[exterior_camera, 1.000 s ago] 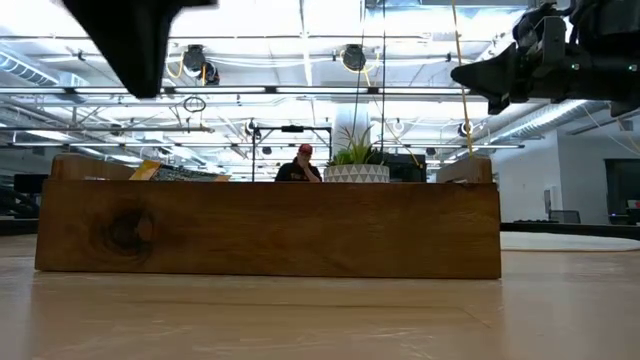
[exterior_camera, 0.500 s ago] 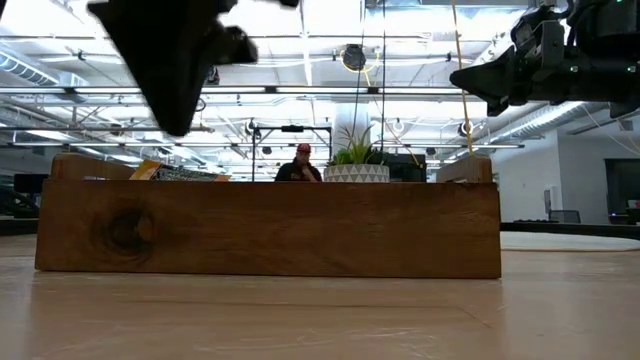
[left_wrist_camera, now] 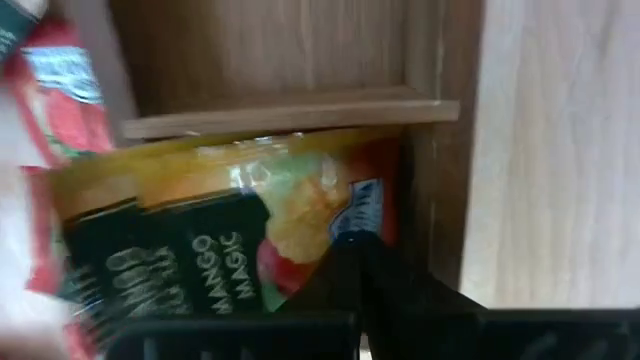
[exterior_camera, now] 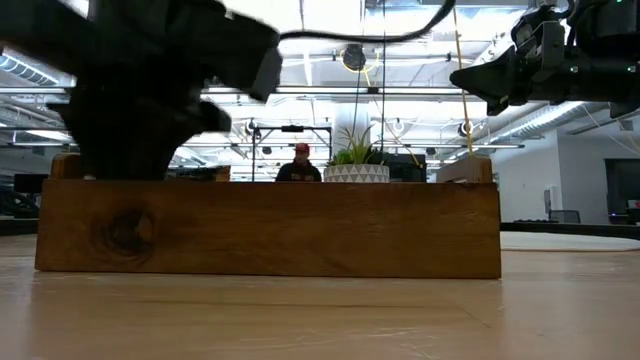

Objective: Pick & Place Tea
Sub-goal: Put the orange tea bag into the left section of the wooden organizer

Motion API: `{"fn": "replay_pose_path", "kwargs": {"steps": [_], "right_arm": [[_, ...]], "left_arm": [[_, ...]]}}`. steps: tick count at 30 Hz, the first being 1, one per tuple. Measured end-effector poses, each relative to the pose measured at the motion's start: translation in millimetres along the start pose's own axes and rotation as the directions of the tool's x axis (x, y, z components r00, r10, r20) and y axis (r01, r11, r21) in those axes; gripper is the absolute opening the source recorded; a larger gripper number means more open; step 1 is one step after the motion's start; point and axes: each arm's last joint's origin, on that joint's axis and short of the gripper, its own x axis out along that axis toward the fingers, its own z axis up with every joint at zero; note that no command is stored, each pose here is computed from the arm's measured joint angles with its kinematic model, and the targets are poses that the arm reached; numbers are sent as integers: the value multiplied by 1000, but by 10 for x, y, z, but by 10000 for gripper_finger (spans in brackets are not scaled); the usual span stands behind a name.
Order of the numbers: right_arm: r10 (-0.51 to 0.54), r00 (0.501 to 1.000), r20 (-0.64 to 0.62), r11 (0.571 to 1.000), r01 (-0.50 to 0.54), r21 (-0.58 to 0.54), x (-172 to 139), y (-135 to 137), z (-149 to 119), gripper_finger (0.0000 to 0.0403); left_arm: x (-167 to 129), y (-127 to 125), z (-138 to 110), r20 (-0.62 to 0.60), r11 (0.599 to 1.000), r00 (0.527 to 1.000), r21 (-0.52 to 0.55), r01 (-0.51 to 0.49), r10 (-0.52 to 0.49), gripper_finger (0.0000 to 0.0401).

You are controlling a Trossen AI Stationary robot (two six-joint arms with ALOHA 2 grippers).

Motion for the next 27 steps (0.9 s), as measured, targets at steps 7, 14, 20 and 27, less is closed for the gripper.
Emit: {"fn": "replay_pose_path", "kwargs": {"steps": [7, 14, 20, 27], "right_arm": [[0, 1000, 0, 1000, 0, -3, 0, 0, 0, 0], [0, 1000, 0, 1000, 0, -3, 0, 0, 0, 0], [0, 1000, 0, 1000, 0, -3, 0, 0, 0, 0], [0, 1000, 0, 1000, 0, -3, 0, 0, 0, 0]], "left_arm": [[95, -9, 30, 80, 999, 996, -28, 27, -25, 1], [74, -62, -4, 142, 990, 980, -49, -132, 137, 1], [60, -139, -27, 186, 976, 958, -72, -207, 217, 1], [40, -188, -52, 249, 935, 904, -156, -318, 349, 2]]}}
